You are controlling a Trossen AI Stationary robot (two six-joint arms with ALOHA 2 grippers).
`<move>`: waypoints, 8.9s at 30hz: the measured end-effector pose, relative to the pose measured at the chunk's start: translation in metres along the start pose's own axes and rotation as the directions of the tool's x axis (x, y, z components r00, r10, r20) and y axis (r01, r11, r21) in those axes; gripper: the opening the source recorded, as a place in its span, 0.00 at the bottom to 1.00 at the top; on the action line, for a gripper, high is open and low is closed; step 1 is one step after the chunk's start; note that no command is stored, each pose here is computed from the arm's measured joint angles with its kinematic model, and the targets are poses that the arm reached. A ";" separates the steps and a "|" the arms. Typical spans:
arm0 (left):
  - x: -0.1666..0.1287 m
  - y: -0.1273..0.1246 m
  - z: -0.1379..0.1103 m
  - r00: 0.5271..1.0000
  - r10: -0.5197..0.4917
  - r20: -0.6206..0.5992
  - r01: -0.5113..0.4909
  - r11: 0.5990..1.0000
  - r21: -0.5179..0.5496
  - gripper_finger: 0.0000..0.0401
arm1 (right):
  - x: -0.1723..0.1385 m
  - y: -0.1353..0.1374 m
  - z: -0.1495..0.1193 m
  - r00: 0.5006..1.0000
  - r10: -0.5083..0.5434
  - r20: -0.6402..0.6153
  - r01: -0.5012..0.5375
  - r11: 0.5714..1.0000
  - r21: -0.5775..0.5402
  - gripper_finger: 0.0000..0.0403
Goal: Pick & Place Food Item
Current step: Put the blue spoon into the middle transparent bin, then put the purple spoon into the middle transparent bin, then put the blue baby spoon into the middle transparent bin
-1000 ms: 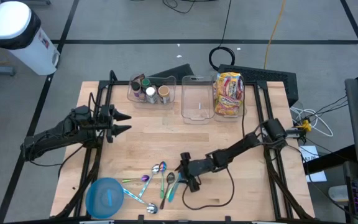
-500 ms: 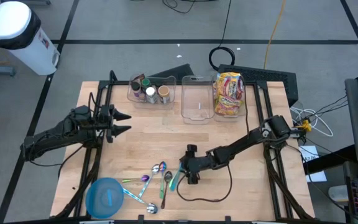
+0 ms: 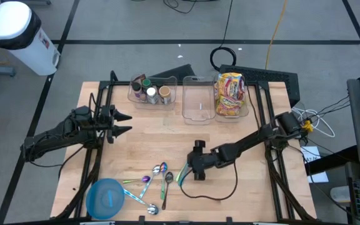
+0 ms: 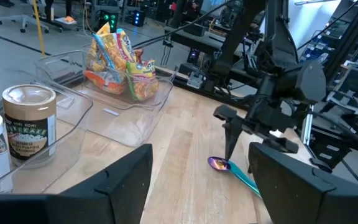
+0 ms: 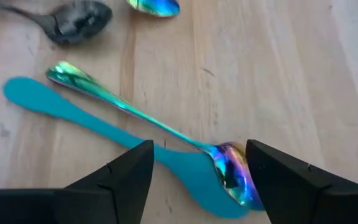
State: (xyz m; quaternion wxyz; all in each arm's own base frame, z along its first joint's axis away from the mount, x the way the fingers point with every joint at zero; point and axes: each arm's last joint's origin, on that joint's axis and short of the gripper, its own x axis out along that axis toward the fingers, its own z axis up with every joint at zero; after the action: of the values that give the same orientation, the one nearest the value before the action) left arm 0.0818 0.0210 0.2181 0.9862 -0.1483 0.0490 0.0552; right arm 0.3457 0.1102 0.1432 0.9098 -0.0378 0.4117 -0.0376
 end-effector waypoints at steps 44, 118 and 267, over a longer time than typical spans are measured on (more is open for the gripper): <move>0.000 0.000 0.000 1.000 0.000 -0.001 0.000 1.000 0.000 0.67 | 0.005 0.003 0.002 0.959 0.157 0.235 -0.090 0.958 -0.274 0.61; 0.000 0.000 0.000 1.000 0.000 0.000 0.000 1.000 0.000 0.67 | 0.038 -0.035 -0.034 0.993 0.064 -0.101 -0.074 0.992 -0.098 0.31; 0.000 0.000 0.000 1.000 0.008 0.002 -0.008 1.000 0.000 0.71 | 0.002 0.010 -0.011 0.971 0.233 0.062 -0.196 0.912 -0.360 0.53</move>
State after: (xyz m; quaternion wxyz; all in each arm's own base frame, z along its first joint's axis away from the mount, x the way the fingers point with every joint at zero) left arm 0.0817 0.0212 0.2180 0.9860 -0.1482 0.0487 0.0593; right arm 0.3390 0.1198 0.1339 0.9071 -0.1561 0.3656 0.1386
